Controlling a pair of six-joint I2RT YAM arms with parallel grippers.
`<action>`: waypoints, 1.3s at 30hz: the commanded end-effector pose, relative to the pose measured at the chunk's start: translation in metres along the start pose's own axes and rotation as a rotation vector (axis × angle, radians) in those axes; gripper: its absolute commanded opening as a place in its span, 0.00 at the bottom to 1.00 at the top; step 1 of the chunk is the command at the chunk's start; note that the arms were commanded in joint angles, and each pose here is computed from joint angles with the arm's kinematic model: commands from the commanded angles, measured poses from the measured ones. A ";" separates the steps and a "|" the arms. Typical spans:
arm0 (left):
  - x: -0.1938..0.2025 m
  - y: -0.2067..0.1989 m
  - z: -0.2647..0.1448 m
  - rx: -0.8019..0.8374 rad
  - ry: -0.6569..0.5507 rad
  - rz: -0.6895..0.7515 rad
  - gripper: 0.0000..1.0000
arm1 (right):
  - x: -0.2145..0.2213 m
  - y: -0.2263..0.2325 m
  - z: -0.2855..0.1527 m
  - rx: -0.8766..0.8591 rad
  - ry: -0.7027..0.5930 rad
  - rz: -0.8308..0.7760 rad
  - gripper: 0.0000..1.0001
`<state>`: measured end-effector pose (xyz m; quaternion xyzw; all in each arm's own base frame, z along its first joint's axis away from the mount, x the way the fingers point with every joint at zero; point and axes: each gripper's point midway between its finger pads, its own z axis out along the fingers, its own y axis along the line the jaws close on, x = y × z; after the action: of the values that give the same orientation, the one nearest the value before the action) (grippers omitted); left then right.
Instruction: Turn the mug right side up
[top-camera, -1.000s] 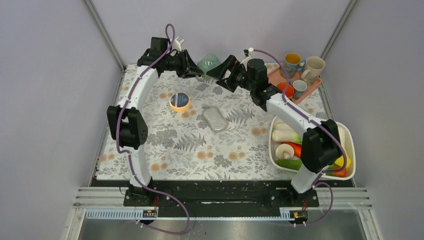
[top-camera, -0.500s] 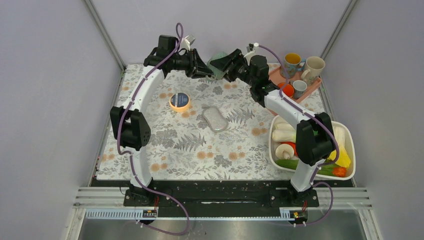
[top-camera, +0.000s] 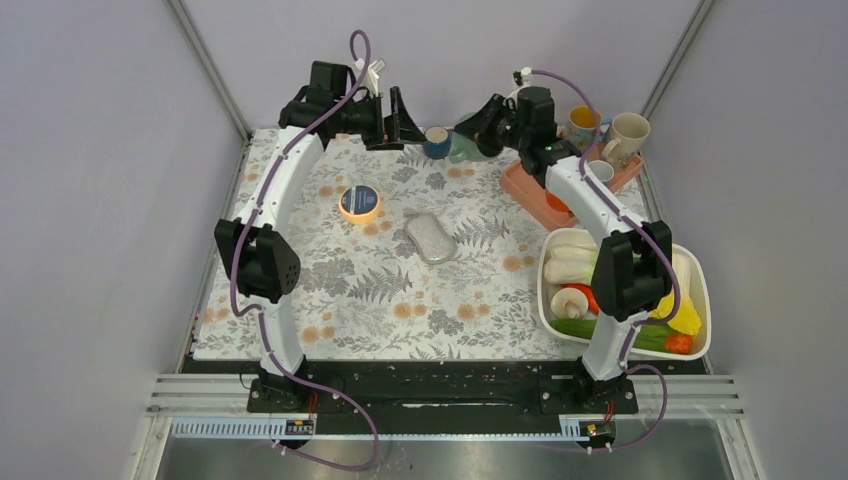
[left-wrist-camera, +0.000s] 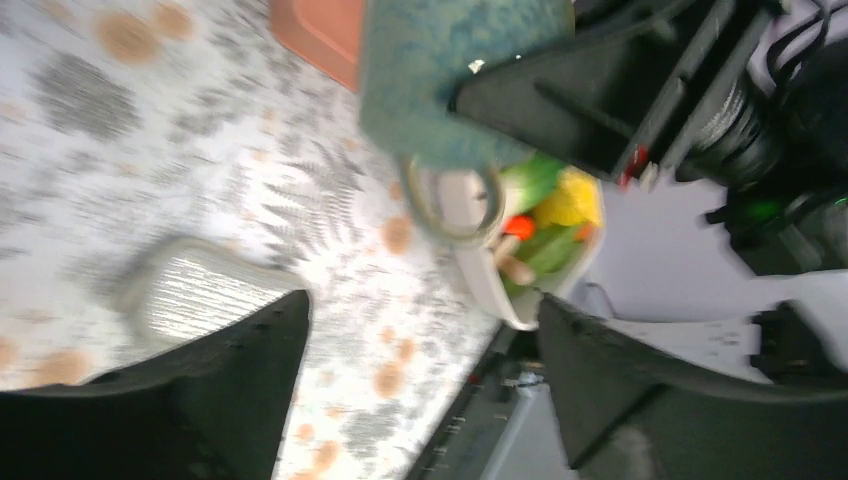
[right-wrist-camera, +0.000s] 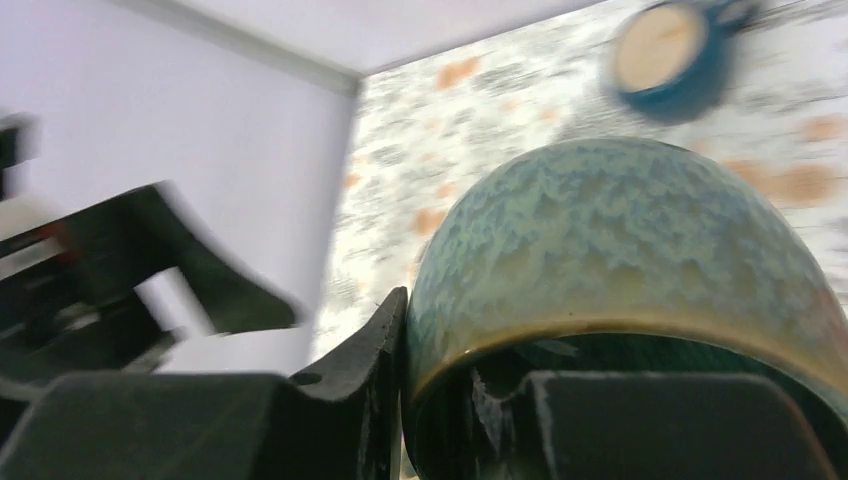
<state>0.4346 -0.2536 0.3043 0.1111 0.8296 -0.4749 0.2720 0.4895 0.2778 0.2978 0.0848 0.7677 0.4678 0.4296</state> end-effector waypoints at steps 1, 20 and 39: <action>-0.032 0.015 -0.042 -0.237 -0.115 0.316 0.96 | -0.076 -0.035 -0.022 0.199 -0.071 -0.280 0.00; -0.005 0.084 -0.044 -0.425 0.008 0.328 0.96 | -0.119 -0.238 -0.006 0.675 0.127 -0.425 0.00; -0.006 0.087 -0.044 -0.436 0.007 0.338 0.96 | -0.127 -0.312 -0.013 0.781 0.082 -0.310 0.34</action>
<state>0.4557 -0.1757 0.2539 0.1824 0.8902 -0.2447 0.3384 0.6143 0.0313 0.0751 0.1167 0.9389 0.0621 0.3177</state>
